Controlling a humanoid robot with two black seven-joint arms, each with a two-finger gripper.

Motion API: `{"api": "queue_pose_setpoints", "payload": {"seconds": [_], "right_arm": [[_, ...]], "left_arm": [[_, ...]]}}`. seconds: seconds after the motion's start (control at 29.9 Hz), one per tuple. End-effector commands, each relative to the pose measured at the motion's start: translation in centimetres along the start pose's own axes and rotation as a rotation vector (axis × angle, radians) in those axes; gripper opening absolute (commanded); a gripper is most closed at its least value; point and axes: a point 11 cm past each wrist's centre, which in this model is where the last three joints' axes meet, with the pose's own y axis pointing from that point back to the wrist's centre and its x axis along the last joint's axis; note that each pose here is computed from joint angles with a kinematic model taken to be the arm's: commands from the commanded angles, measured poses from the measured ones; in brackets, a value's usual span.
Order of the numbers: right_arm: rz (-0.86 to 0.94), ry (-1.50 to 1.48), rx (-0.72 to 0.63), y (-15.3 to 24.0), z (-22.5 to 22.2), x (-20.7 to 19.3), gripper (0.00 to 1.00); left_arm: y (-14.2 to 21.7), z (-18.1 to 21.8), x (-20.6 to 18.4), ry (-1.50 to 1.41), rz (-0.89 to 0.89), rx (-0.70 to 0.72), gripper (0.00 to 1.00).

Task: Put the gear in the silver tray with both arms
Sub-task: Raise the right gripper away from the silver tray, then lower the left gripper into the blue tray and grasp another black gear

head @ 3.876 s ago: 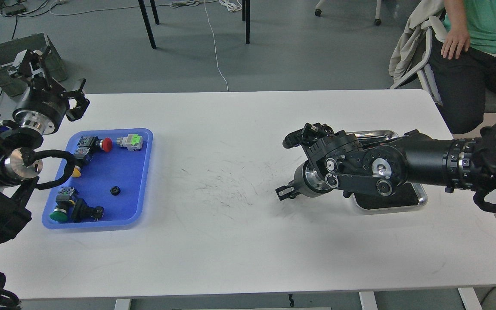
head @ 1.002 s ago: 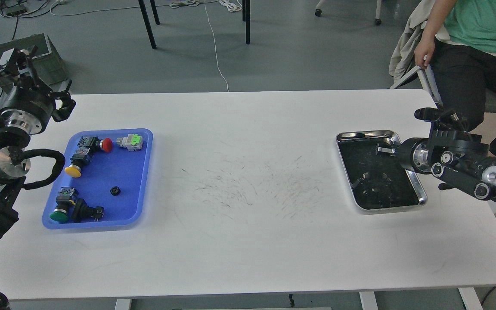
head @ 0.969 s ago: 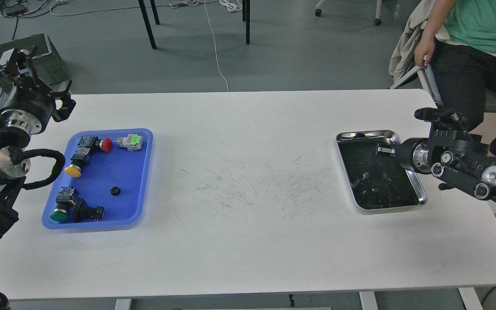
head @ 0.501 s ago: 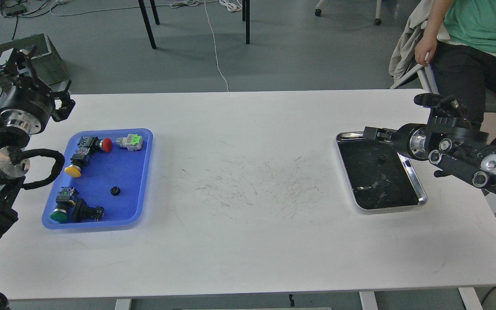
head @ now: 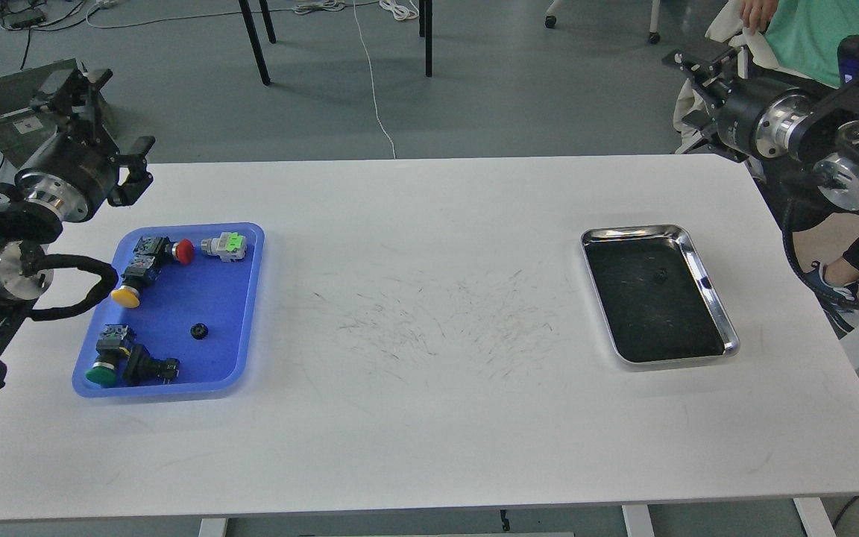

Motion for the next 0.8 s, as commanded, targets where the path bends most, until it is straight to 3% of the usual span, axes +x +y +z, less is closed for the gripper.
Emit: {"api": "queue_pose_setpoints", "payload": {"seconds": [0.0,0.13,0.4,0.53,0.77], "right_arm": [[-0.001,-0.305,0.076,0.8,-0.1,1.1,0.97],[-0.049,-0.728,0.219,2.1,1.6,2.4,0.97],[-0.055,-1.090,0.364,5.5,8.7,4.2,0.97],[-0.004,-1.209,0.386,6.7,11.5,4.5,0.97],[0.032,-1.301,0.320,6.2,16.0,1.9,0.97]], "left_arm": [[1.7,1.5,0.1,-0.135,-0.050,0.060,0.98],[4.5,3.3,-0.9,-0.359,-0.147,0.113,0.98],[10.1,4.3,-3.1,-0.836,-0.324,0.209,0.98],[12.4,1.9,-2.9,-1.062,-0.395,0.294,0.98],[11.4,-0.5,-4.4,-1.553,-0.483,0.228,0.98]]}}
